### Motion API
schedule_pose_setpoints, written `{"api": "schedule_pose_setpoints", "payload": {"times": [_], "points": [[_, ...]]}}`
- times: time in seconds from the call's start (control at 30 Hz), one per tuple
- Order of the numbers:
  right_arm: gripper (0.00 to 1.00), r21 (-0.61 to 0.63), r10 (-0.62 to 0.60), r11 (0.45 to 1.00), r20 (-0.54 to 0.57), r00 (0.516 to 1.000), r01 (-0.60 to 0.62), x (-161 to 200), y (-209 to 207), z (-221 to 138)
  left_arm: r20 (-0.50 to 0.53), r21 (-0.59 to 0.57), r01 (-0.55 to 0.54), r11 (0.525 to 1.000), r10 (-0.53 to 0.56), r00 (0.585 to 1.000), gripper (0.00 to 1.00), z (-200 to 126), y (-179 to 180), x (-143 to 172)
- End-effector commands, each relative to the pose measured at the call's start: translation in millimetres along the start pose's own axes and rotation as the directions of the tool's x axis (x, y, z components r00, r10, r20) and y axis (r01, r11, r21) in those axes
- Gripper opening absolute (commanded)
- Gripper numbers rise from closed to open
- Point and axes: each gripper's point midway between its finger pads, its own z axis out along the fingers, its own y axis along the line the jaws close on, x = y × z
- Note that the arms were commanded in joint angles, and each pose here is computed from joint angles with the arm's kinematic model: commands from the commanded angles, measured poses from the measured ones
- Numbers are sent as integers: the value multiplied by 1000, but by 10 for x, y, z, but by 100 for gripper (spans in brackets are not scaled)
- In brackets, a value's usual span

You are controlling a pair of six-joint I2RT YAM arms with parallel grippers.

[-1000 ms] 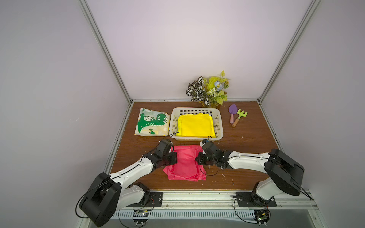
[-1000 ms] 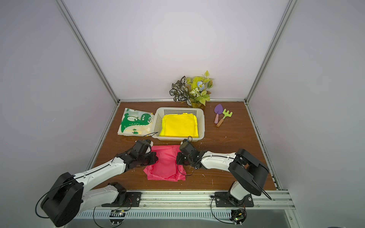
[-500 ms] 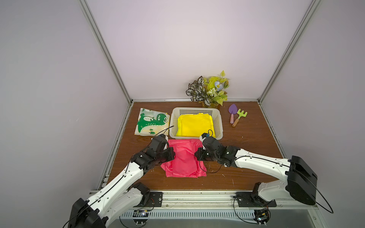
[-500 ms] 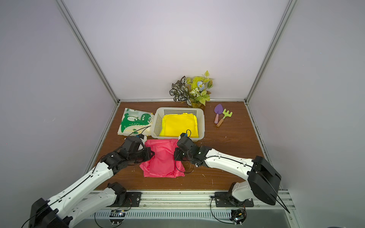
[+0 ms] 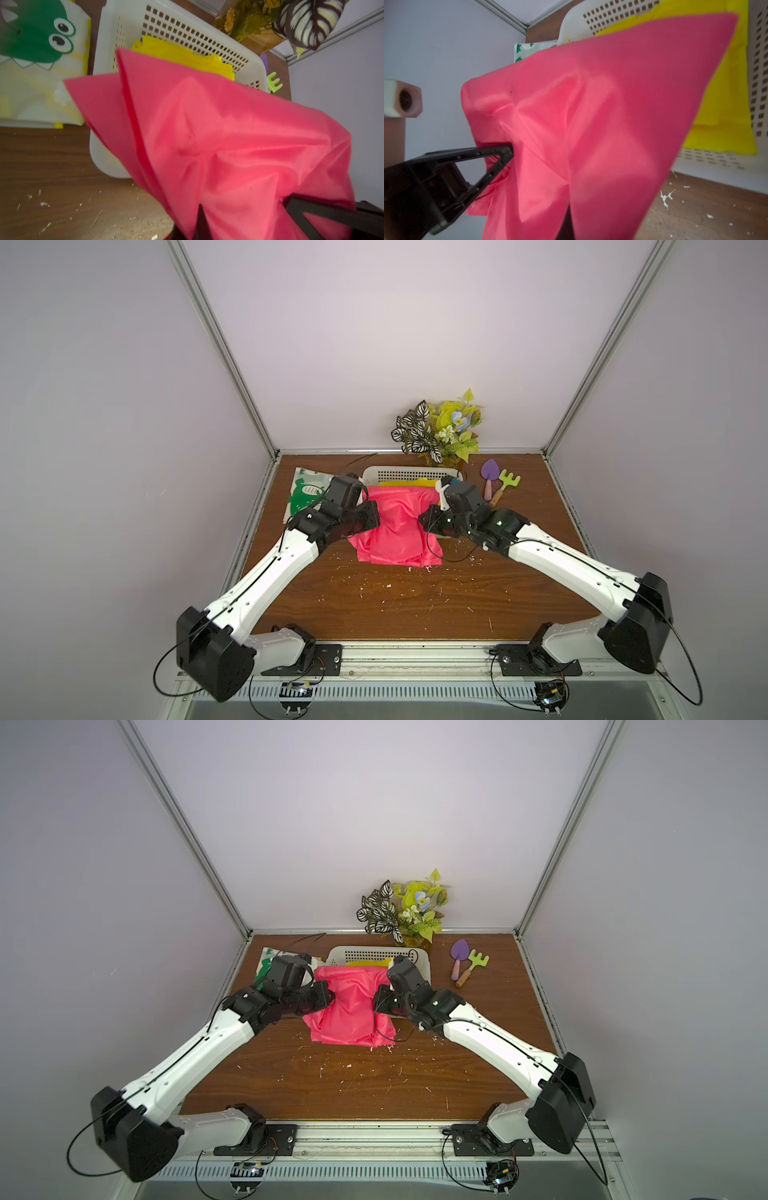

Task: Put the folded raincoat in the basket
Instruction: Place the raincoat in the basket.

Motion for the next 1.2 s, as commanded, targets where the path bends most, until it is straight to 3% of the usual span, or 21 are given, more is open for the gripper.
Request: {"api": "schedule_pose_setpoints", "payload": {"times": [0.0, 0.13, 0.37, 0.77, 0.87, 0.93, 1.03, 1.1, 1.17], "points": [[0, -32, -50, 998, -20, 999, 49, -260, 110, 63, 4, 27, -39, 999, 39, 999, 0, 121, -83, -289], [0, -7, -44, 999, -39, 998, 44, -530, -58, 282, -13, 26, -51, 998, 51, 999, 0, 388, -129, -518], [0, 35, -29, 999, -43, 999, 30, -925, -424, 619, -29, 83, -18, 996, 21, 999, 0, 911, -150, -629], [0, 91, -9, 996, -89, 996, 17, -1031, -902, 1089, -58, 54, -27, 998, 31, 998, 1, 1482, 8, -775], [14, 100, -3, 995, -86, 996, 11, -1039, -960, 1111, -83, 26, -37, 999, 39, 996, 6, 1581, 80, -752], [39, 99, -4, 995, -79, 997, 12, -1054, -969, 1094, -84, 16, -46, 999, 47, 995, 12, 1580, 96, -754], [53, 92, -8, 996, -63, 998, 14, -1106, -960, 1046, -85, 5, -54, 999, 54, 995, 29, 1536, 104, -751], [59, 85, -14, 996, -52, 999, 18, -1155, -930, 993, -84, -8, -59, 998, 58, 995, 49, 1482, 118, -749], [64, 86, -26, 996, -29, 999, 28, -1238, -878, 893, -79, -34, -73, 997, 70, 994, 88, 1412, 142, -775]]}}
